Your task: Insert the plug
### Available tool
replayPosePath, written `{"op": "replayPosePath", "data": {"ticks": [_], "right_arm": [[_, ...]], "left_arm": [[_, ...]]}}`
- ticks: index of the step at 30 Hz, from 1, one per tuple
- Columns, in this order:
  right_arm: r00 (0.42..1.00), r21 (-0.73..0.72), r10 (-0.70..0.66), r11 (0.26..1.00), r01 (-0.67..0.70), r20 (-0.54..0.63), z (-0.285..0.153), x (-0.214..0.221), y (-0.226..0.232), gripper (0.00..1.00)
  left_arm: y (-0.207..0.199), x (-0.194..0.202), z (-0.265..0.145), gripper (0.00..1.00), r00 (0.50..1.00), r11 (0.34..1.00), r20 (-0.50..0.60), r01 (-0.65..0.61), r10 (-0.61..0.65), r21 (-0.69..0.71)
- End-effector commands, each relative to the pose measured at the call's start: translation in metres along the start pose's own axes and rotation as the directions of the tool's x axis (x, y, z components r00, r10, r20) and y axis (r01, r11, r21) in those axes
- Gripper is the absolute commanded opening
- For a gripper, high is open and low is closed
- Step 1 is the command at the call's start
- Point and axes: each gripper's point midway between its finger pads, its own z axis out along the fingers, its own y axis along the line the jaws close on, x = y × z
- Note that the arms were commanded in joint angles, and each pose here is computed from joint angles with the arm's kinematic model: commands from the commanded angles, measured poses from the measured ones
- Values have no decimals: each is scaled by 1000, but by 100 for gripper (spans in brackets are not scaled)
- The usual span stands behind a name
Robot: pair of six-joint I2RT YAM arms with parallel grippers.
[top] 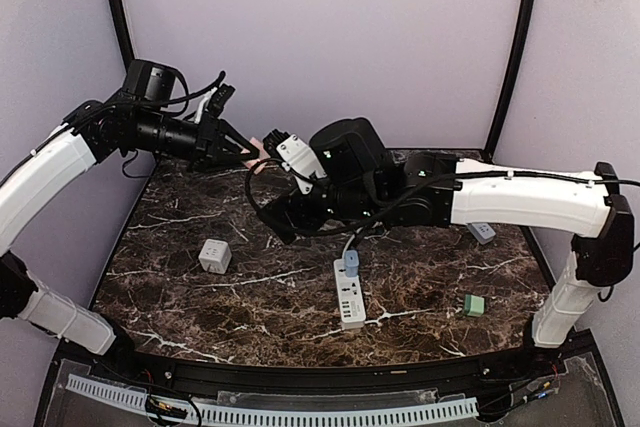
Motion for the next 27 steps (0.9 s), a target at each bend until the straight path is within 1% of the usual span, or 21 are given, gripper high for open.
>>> {"op": "replayPosePath", "data": {"ticks": [1,4,5,6,8,12,16,21,22,23,24,25,26,27], "right_arm": [[985,-18,136,991,-135,107,-24,-28,-12,99],[935,-75,338,940,-332,103,-27,-36,-34,99],[904,-93,416,909,-407,103,-29,-39,-48,99],[868,-138,489,869,-476,88,-32,-42,-51,99],[828,-205,554,823,-529,85,-38,-50,-58,98],[761,-315,642,744,-589,93,-56,-65,-63,97],[688,-397,722,654,-644,72,-70,-74,-70,93],[639,-457,769,574,-679,17,-74,-81,-63,90],[630,-475,776,557,-682,6,-75,-83,-60,89],[621,-497,784,536,-682,-6,-75,-85,-57,87],[614,-516,789,518,-682,-18,-76,-87,-54,86],[607,-531,794,503,-682,-28,-76,-88,-51,85],[604,-543,796,494,-680,-32,-77,-89,-48,84],[603,-549,797,489,-678,-36,-77,-90,-46,83]], "left_arm": [[-9,-20,-22,1,992,999,124,-13,8,39],[-9,-28,-34,1,985,999,174,-16,8,47],[-11,-31,-37,1,981,998,192,-18,6,63],[-10,-31,-39,1,981,997,193,-11,-4,78],[-11,-35,-44,1,976,995,217,-2,-20,101],[-13,-42,-47,1,969,988,241,11,-50,157],[-20,-51,-48,1,960,971,266,24,-89,240],[-30,-62,-51,1,947,947,295,28,-127,320],[-28,-62,-49,1,945,942,290,46,-149,332],[-32,-64,-51,1,943,937,300,29,-142,349],[-30,-64,-49,1,942,931,290,55,-168,361],[-33,-66,-50,1,941,925,297,39,-161,378],[-30,-65,-47,1,940,920,285,65,-186,387],[-31,-66,-47,1,940,915,287,57,-183,398]]}}
